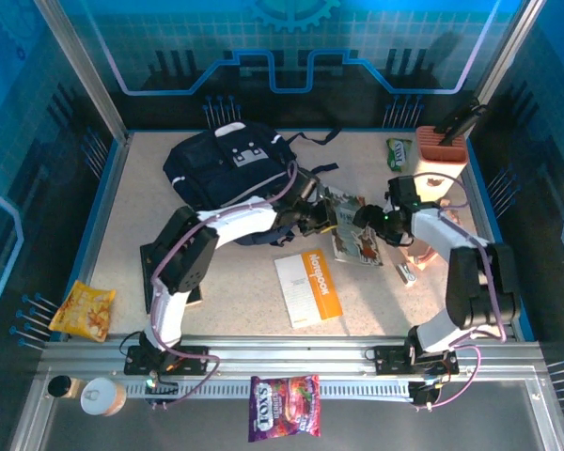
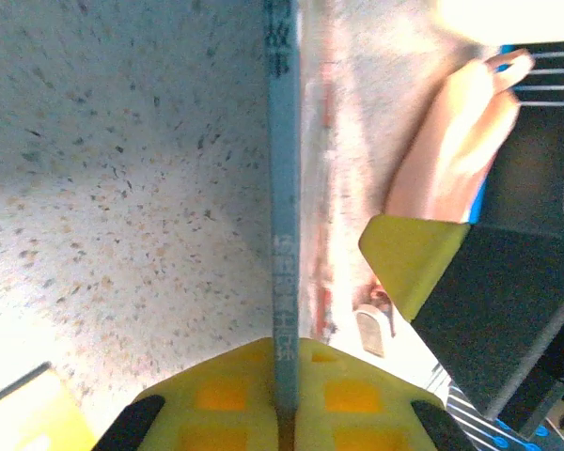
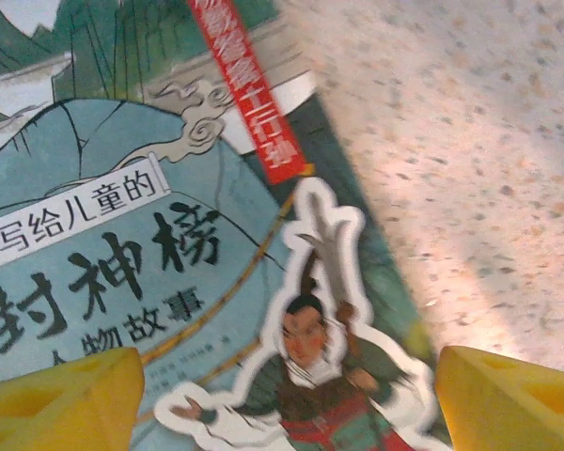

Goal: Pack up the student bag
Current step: Pick up the book from the middle-right of the table, then pass the book.

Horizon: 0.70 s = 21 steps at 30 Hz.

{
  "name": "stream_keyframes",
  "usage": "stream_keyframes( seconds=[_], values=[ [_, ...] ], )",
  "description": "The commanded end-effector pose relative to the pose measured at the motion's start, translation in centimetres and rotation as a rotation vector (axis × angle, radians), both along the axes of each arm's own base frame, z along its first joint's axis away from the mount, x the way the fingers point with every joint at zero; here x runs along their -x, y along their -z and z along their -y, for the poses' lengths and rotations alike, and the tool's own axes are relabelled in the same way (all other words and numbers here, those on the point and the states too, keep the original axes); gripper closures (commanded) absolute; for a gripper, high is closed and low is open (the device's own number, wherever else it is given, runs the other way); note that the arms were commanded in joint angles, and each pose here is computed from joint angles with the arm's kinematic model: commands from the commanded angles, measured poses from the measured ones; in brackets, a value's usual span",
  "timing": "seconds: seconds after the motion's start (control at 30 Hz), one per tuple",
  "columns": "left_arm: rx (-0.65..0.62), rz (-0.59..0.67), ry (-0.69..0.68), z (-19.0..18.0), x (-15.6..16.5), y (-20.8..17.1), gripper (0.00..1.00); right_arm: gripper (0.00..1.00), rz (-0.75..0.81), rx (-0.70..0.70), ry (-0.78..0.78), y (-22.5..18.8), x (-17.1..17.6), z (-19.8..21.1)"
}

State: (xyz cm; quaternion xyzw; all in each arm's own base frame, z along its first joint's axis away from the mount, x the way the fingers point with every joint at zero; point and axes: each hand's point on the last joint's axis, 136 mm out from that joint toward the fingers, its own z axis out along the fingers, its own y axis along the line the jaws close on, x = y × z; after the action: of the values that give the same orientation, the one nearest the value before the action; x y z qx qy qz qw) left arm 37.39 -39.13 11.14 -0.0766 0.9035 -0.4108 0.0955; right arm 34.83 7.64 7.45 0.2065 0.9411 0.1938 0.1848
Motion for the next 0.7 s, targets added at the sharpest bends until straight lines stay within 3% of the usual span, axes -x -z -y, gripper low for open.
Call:
stream_keyframes(
  seconds=[0.0, 0.17, 0.4, 0.67],
  values=[
    [0.055, 0.147, -0.061, -3.1, -1.7, -5.9, 1.0, 0.17, 0.15, -0.164, -0.004, -4.6, -1.0, -1.7],
    [0.104, 0.189, -0.207, -8.5, -2.7, -8.7, 1.0, 0.15, 0.25, -0.415, 0.003, -7.9, -0.6, -4.8],
    [0.24, 0.171, -0.518, -16.4, -4.0, -10.6, 1.0, 0.13, 0.281, -0.725, -0.007, -11.4, -0.8, -10.6],
    [0.338, 0.164, -0.649, -18.5, -4.7, -11.7, 1.0, 0.11, 0.215, -0.936, -0.021, -12.3, -1.9, -17.1]
  ],
)
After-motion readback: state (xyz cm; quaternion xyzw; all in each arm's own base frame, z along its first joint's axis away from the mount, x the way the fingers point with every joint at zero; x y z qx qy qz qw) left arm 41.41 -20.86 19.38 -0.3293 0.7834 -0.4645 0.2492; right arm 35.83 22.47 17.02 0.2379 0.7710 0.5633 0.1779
